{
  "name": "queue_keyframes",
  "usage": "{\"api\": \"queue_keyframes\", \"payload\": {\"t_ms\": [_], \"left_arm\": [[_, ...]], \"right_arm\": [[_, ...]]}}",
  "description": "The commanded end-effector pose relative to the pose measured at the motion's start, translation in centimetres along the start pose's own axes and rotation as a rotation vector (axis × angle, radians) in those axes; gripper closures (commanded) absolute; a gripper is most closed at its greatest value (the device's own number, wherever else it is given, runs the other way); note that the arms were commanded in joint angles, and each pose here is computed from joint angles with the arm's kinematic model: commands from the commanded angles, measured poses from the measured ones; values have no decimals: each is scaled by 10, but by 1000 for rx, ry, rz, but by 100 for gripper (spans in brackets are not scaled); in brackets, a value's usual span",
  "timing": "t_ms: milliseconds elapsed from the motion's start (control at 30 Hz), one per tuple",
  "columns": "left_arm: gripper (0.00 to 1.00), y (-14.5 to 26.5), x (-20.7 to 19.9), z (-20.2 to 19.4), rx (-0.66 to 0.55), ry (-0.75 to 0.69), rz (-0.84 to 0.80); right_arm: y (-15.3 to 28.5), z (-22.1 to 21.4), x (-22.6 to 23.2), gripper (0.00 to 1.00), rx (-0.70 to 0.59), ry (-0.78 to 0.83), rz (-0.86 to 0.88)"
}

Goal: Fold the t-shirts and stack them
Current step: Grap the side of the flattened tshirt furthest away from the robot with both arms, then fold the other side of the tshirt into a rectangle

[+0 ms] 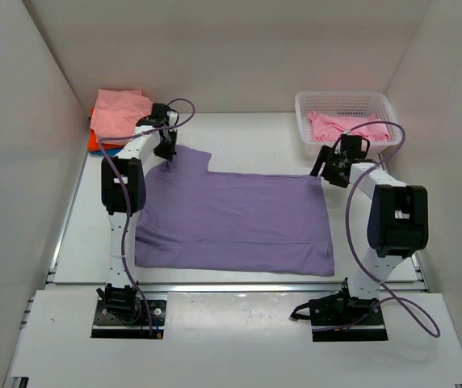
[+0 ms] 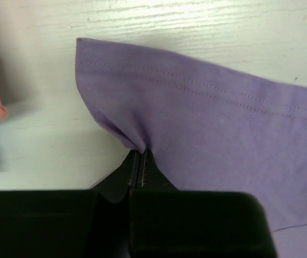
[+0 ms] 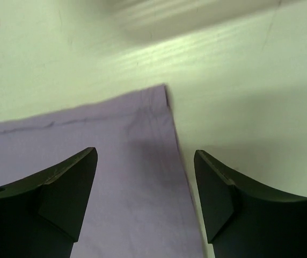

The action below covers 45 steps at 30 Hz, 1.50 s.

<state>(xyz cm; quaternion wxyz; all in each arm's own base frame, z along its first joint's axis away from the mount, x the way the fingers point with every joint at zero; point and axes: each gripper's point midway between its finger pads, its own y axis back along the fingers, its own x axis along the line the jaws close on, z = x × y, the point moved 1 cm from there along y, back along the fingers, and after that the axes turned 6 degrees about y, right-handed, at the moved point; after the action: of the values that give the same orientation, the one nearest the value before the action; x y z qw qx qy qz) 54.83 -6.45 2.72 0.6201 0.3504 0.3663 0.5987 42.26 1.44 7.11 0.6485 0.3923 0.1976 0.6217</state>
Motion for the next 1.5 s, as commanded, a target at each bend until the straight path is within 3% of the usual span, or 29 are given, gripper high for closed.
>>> {"api": "queue_keyframes", "payload": {"t_ms": [0,133,267,400,433,467,500,700,833,867,900,967,1033,1067,1233,1467], "left_arm": [[100,2,4,-23,99,2,-16],[100,7,1,-28,97,3,-35],[100,13,4,-23,63,10,-38],[100,12,0,-25,64,11,-60],[100,12,2,-27,70,14,-64],[100,10,3,-30,81,17,-63],[100,10,2,-29,85,23,-77],[100,39,13,-13,29,72,-108],[100,86,19,-12,-54,91,-107],[100,110,17,0,-124,82,-115],[100,106,20,-22,-84,88,-104],[100,138,19,-27,-157,86,-102],[100,144,20,-60,-137,89,-92],[100,161,18,-56,-184,89,-103],[100,189,6,-101,-174,69,-85],[100,217,25,-153,-175,70,29]], "right_arm": [[-12,33,1,29,-77,-9,-9],[-32,29,-1,30,-41,-23,-14],[-46,22,2,40,-8,-35,4],[-54,23,5,42,-11,-44,33],[-59,17,5,55,1,-46,45],[-59,19,3,81,-6,-57,53],[-62,17,8,100,6,-68,82],[-44,35,10,100,-70,-49,114],[-12,52,27,100,-139,8,178],[-4,52,29,100,-143,21,187],[-1,47,29,100,-138,20,191],[17,45,36,100,-142,33,236],[28,36,34,100,-131,33,256],[35,29,33,100,-123,41,269],[60,-4,30,100,-61,22,295],[87,-49,23,100,-20,4,294]]}}
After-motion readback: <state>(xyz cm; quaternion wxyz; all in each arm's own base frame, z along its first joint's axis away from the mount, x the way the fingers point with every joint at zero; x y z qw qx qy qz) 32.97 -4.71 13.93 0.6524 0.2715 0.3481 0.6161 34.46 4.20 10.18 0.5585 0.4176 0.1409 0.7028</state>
